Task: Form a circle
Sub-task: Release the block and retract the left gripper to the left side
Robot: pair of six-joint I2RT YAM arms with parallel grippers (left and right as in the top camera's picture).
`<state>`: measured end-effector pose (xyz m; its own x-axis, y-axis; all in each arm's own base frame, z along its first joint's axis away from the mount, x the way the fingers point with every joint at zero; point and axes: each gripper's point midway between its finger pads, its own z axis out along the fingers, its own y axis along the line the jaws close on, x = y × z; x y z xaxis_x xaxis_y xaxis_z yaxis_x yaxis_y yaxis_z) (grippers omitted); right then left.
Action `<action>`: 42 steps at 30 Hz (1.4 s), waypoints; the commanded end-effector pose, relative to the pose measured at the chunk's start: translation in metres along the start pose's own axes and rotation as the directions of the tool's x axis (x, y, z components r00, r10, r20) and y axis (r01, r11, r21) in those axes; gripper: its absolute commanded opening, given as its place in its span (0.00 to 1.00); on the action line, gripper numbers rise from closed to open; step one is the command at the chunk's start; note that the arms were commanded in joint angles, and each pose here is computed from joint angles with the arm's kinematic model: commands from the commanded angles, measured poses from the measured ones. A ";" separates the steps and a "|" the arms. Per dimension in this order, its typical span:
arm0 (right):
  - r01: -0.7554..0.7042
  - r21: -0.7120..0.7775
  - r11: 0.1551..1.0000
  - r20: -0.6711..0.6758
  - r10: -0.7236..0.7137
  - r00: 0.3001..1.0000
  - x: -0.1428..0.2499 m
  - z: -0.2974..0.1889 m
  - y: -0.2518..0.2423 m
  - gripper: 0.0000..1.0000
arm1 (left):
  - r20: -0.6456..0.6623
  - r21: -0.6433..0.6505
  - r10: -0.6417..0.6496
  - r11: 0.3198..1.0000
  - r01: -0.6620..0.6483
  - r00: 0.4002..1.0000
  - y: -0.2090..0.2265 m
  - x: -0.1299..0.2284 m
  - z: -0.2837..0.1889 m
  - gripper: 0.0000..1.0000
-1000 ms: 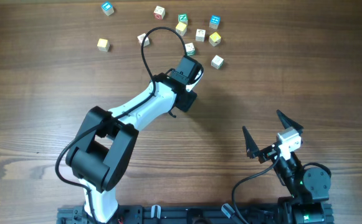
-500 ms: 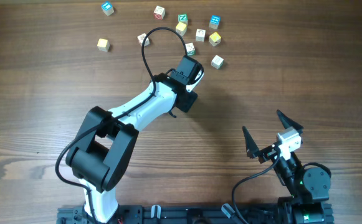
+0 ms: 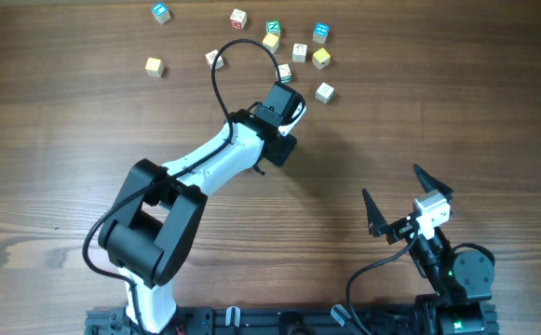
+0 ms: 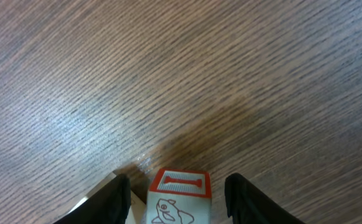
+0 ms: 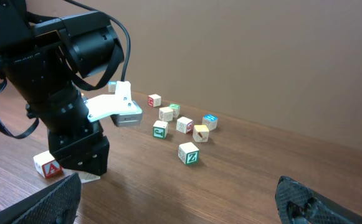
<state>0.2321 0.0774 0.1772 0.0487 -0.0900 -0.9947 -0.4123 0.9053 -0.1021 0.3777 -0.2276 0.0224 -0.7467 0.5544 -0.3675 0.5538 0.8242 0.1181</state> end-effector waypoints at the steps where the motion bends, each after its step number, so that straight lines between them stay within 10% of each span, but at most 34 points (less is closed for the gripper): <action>1: 0.008 -0.011 1.000 0.009 -0.008 1.000 -0.002 0.000 0.002 1.00 | -0.010 -0.024 0.008 1.000 -0.008 1.000 0.004 0.004 0.006 0.52; 22: 0.008 -0.011 1.000 0.009 -0.008 1.000 -0.002 0.000 0.002 1.00 | 0.231 -0.050 -0.178 0.980 0.194 0.956 0.035 -0.059 -0.071 0.45; 26: 0.008 -0.011 1.000 0.009 -0.008 1.000 -0.002 0.000 0.002 1.00 | 0.321 -0.019 -0.452 0.875 0.483 0.832 0.092 -0.060 -0.109 0.48; 33: 0.008 -0.011 1.000 0.009 -0.008 1.000 -0.002 0.000 0.002 1.00 | 0.335 -0.087 -0.768 0.551 0.830 0.545 0.220 0.012 -0.132 1.00; 42: 0.011 -0.011 1.000 0.051 -0.010 0.999 -0.012 0.000 0.002 1.00 | 0.340 -0.182 -0.857 0.345 0.921 0.388 0.293 0.087 -0.143 1.00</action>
<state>0.2320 0.0774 0.1830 0.0729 -0.0881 -0.9934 -0.4097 0.9055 -0.1104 0.4236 0.0605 0.1490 -0.6829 -0.4865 -0.5449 -0.5165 0.8491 -0.1108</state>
